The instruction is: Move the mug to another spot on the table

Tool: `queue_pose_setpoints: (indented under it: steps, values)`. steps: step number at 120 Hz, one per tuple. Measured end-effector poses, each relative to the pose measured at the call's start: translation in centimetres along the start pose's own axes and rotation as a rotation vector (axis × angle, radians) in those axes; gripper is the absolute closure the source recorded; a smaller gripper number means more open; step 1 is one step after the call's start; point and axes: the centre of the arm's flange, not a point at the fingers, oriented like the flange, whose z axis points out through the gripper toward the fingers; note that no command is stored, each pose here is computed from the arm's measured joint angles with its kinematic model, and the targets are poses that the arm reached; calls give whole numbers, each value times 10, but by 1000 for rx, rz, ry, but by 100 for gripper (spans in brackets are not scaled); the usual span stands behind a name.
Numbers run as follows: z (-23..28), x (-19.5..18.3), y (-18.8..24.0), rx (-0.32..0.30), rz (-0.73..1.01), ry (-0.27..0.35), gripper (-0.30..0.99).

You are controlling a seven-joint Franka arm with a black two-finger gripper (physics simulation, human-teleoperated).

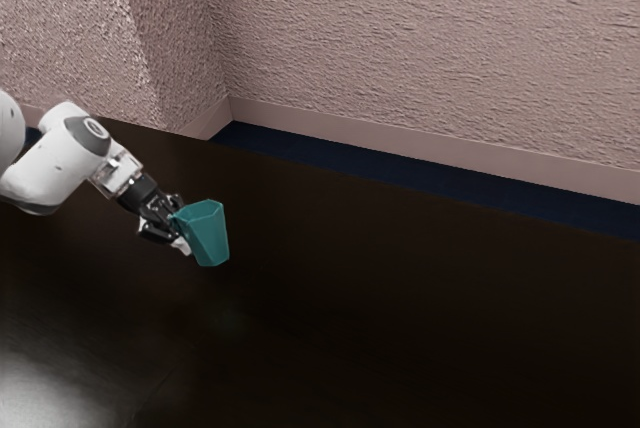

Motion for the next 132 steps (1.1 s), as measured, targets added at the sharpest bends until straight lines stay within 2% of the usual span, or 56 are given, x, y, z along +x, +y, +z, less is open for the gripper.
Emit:
queue_pose_setpoints:
  steps: [33, 55, 93, 132]
  values:
    - [22, 12, 54, 19, -27, -36, 72]
    - [34, 19, 82, 49, -35, -61, 78]
    - [62, 30, 99, 59, -49, -54, 77]
    - [71, 19, 126, 81, -96, -69, 74]
